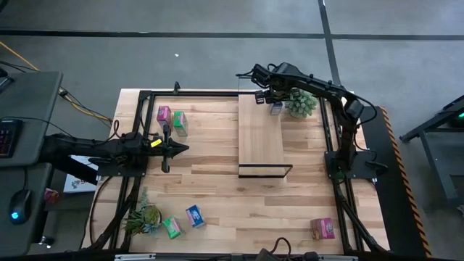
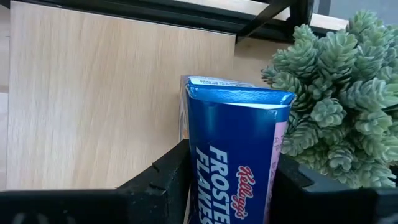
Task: Stack cereal on shelf
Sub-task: Put the right blue cereal box on the shelf, then put the top green cereal box on the shelf
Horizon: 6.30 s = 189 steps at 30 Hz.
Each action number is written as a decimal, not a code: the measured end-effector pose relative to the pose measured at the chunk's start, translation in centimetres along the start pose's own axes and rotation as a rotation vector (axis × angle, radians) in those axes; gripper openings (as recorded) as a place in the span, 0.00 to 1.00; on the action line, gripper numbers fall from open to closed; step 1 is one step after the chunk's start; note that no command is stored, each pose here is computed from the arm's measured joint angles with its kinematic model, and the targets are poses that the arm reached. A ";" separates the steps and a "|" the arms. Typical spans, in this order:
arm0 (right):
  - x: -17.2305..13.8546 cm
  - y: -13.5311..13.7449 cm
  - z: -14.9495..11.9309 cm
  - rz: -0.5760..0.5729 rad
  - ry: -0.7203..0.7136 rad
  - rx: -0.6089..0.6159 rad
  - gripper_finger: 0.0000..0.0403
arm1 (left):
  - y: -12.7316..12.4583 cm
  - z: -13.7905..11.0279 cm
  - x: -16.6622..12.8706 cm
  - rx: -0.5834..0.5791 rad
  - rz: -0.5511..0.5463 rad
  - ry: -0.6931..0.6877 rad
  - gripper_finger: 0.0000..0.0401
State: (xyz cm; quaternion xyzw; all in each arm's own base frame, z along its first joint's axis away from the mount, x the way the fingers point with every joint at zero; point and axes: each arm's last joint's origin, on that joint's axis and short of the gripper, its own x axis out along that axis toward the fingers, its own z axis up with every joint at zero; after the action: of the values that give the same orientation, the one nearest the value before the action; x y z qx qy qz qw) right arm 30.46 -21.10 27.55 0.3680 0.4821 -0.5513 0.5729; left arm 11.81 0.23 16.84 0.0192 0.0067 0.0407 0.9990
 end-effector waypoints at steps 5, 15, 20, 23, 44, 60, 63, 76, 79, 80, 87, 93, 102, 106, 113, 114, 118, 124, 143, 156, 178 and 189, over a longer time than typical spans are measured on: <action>0.0 0.1 0.0 0.021 0.014 0.004 0.36 | 0.0 0.0 0.0 0.000 0.000 0.000 0.00; 0.0 0.2 -0.1 0.049 0.050 0.005 0.36 | 0.0 0.0 0.0 0.000 0.000 0.000 0.00; 0.0 0.0 -0.2 0.028 0.051 0.009 0.36 | 0.0 0.0 0.0 0.000 0.000 0.000 0.00; 0.0 0.0 -0.2 0.026 0.050 0.006 0.36 | 0.0 0.0 0.0 0.000 0.000 0.000 0.00; 0.0 0.0 -0.2 0.023 0.042 -0.058 0.58 | 0.0 0.0 0.0 0.000 0.000 0.000 0.00; -2.2 -1.2 -0.3 0.064 -0.013 -0.116 0.58 | 0.0 0.0 0.0 0.000 0.000 0.000 0.00; -3.2 -1.8 -0.3 0.081 -0.040 -0.102 0.58 | 0.0 0.0 0.0 0.000 0.000 0.000 0.00; -10.9 -6.1 -2.6 0.238 -0.230 -0.182 0.58 | 0.0 0.0 0.0 0.000 0.000 0.000 0.00; -13.0 -6.8 -5.0 0.273 -0.256 -0.287 0.58 | 0.0 0.0 0.0 0.000 0.000 0.000 0.00; -13.8 -7.0 -6.0 0.278 -0.263 -0.319 0.58 | 0.0 0.0 0.0 0.000 0.000 0.000 0.00; -17.8 -9.0 -13.6 0.225 -0.432 -0.460 0.58 | 0.0 0.0 0.0 0.000 0.000 0.000 0.00; -13.9 -10.8 -20.3 0.327 -0.499 -0.526 0.58 | 0.0 0.0 0.0 0.000 0.000 0.001 0.00; -4.8 -10.5 -25.7 0.856 -0.809 -0.608 0.58 | 0.0 0.0 0.0 0.000 0.000 0.000 0.00; -4.7 -10.0 -25.4 1.174 -1.125 -0.665 0.58 | 0.0 0.0 0.0 0.000 0.000 0.000 0.00; -6.0 -10.6 -24.7 1.419 -1.362 -0.716 0.58 | 0.0 0.0 0.0 0.000 0.000 0.000 0.00; -6.0 -10.5 -24.8 1.434 -1.358 -0.726 0.58 | 0.0 0.0 0.0 0.000 0.000 0.000 0.00; -6.0 -10.5 -25.0 1.461 -1.341 -0.740 0.58 | 0.0 0.0 0.0 0.000 0.000 0.000 0.00; -6.0 -10.5 -25.0 1.454 -1.350 -0.748 0.58 | 0.1 1.0 -0.1 -0.072 0.022 -0.106 0.00; -6.0 -10.5 -24.8 1.420 -1.343 -0.696 0.58 | 2.5 11.3 3.2 -0.167 0.646 0.222 0.37; -5.6 -10.4 -24.9 1.415 -1.294 -0.706 0.58 | 5.8 7.6 5.8 -0.479 1.067 0.543 0.66; -5.4 -10.3 -24.9 1.396 -1.266 -0.689 0.58 | 7.8 3.3 7.8 -0.546 1.272 0.679 0.65; -5.4 -10.3 -24.9 1.392 -1.262 -0.694 0.58 | 7.7 1.9 8.5 -0.631 1.272 0.738 0.65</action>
State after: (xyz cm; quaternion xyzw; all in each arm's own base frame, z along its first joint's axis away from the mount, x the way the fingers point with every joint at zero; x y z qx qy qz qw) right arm 17.04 2.89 27.24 0.0208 -0.0988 -0.0167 0.9947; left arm 19.66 8.47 18.91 -0.2787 0.3127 0.6062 0.6761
